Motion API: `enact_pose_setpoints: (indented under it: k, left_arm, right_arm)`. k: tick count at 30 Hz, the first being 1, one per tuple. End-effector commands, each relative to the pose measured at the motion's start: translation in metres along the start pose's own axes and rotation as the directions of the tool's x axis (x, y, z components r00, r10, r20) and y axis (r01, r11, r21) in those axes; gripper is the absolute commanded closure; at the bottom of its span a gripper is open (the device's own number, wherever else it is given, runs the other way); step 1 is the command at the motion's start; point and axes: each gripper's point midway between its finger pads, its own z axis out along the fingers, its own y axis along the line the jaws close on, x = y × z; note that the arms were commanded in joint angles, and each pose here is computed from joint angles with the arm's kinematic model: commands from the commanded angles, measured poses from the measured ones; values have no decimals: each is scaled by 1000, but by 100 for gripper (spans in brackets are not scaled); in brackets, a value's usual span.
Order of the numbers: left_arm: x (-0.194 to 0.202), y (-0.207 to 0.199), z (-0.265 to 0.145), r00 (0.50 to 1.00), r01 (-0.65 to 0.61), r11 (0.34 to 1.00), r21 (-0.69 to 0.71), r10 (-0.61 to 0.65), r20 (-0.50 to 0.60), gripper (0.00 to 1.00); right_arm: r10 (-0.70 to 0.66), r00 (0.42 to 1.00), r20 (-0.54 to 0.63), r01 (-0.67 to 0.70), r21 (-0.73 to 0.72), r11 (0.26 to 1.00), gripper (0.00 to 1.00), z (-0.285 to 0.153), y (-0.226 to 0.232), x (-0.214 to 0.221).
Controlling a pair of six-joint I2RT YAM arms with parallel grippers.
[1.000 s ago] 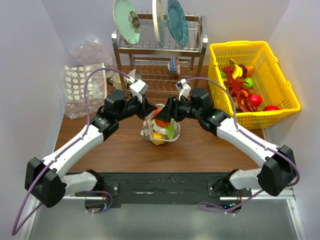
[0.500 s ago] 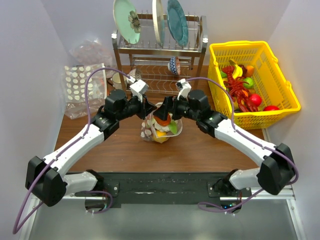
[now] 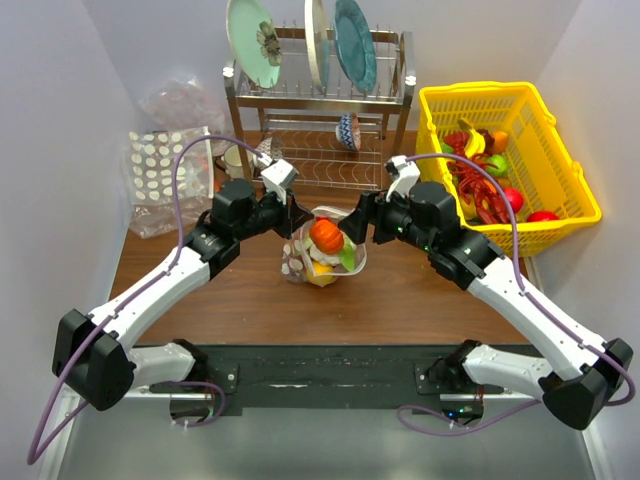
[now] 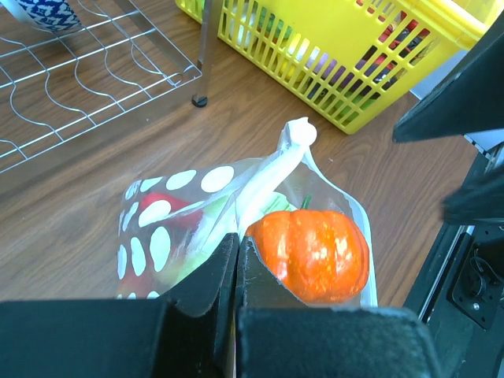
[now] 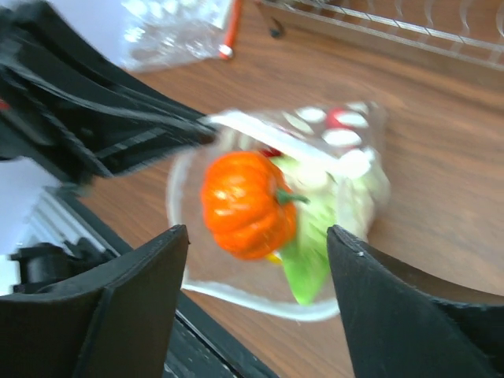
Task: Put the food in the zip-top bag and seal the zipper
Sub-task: Place the fake fruit in the zipper food storage bag, then adjust the zipper food storage bag at the center of the board.
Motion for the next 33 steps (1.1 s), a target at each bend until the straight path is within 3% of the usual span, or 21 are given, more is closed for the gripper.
enact_pose_setpoints:
  k: [1, 2, 16, 21, 23, 25, 27, 33]
  left_arm:
    - [-24, 2, -2, 998, -4, 1000, -18, 5, 56, 100]
    - [-24, 3, -1, 998, -3, 1000, -20, 5, 55, 100]
    - [-26, 3, -4, 998, -8, 1000, -27, 9, 62, 100]
    - [-26, 4, -4, 998, -9, 1000, -30, 11, 62, 100]
    - [-27, 4, -4, 998, -10, 1000, -30, 12, 64, 100]
    - [-27, 4, -4, 998, -13, 999, -30, 15, 64, 100]
    - [-28, 4, -5, 998, -15, 999, -31, 17, 65, 100]
    - [-29, 4, -5, 997, -11, 999, -36, 14, 71, 100]
  right_arm:
    - [-11, 996, -90, 23, 132, 991, 31, -4, -32, 33]
    - [0, 994, -109, 16, 146, 989, 36, -2, -38, 43]
    - [55, 977, -206, -10, 217, 976, 54, 23, -64, 92]
    - [62, 972, -227, -13, 213, 977, 71, 29, -65, 98]
    - [63, 971, -230, -16, 200, 980, 88, 33, -63, 98]
    - [60, 975, -213, -19, 189, 982, 100, 35, -57, 88]
    - [48, 977, -210, -9, 184, 983, 100, 34, -53, 78]
    - [-49, 996, -73, 58, 130, 990, 100, 10, -16, -9]
